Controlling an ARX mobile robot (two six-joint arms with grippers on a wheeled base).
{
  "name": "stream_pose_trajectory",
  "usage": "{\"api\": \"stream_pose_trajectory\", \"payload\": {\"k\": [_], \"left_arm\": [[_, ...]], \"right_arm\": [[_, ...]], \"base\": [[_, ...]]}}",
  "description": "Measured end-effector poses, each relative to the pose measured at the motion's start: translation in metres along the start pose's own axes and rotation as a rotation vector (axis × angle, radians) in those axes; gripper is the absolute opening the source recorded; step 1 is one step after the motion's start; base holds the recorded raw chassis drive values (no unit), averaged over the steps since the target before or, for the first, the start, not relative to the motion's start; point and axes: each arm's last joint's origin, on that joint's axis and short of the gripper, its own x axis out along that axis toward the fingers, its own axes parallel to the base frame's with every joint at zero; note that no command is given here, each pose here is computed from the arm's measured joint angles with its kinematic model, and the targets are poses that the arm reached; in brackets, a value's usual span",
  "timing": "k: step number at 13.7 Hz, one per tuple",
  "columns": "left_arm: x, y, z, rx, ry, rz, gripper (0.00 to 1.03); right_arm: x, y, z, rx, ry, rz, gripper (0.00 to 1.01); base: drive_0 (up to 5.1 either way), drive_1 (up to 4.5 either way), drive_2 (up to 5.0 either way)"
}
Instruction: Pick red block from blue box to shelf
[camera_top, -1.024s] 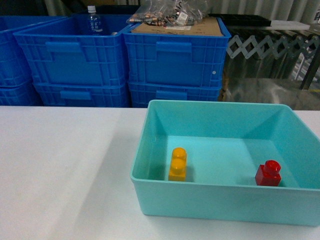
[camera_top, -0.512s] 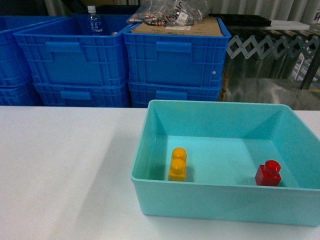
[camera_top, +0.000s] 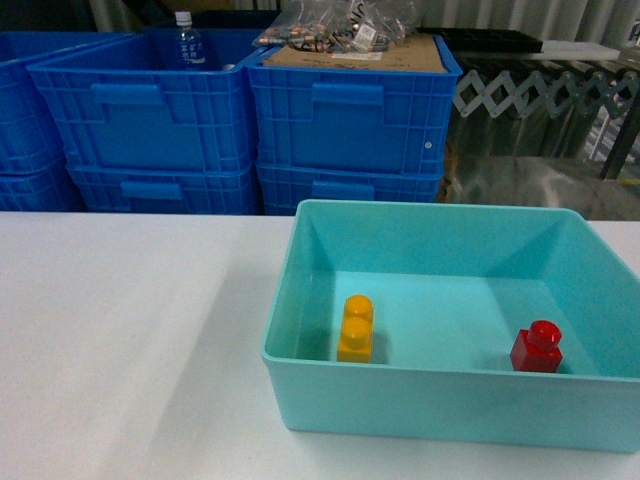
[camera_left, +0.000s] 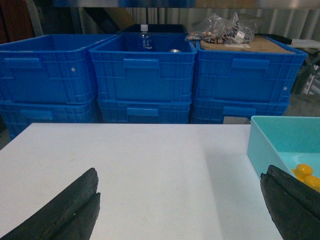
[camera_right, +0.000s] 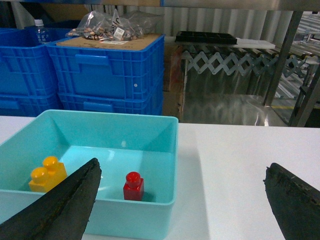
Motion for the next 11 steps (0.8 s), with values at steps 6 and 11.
{"api": "stream_pose_trajectory", "payload": {"k": [6,11], "left_arm": [[0.000,0.000,0.000,0.000,0.000,0.000,0.98],[0.000,0.000,0.000,0.000,0.000,0.000,0.98]], "right_arm": [[0.018,0.013,0.023,-0.083,0.258,0.146,0.98],[0.151,0.087,0.054,-0.262,0.668,0.274,0.98]], "base": [[0.0,0.00,0.0],[0.0,0.00,0.0]]}}
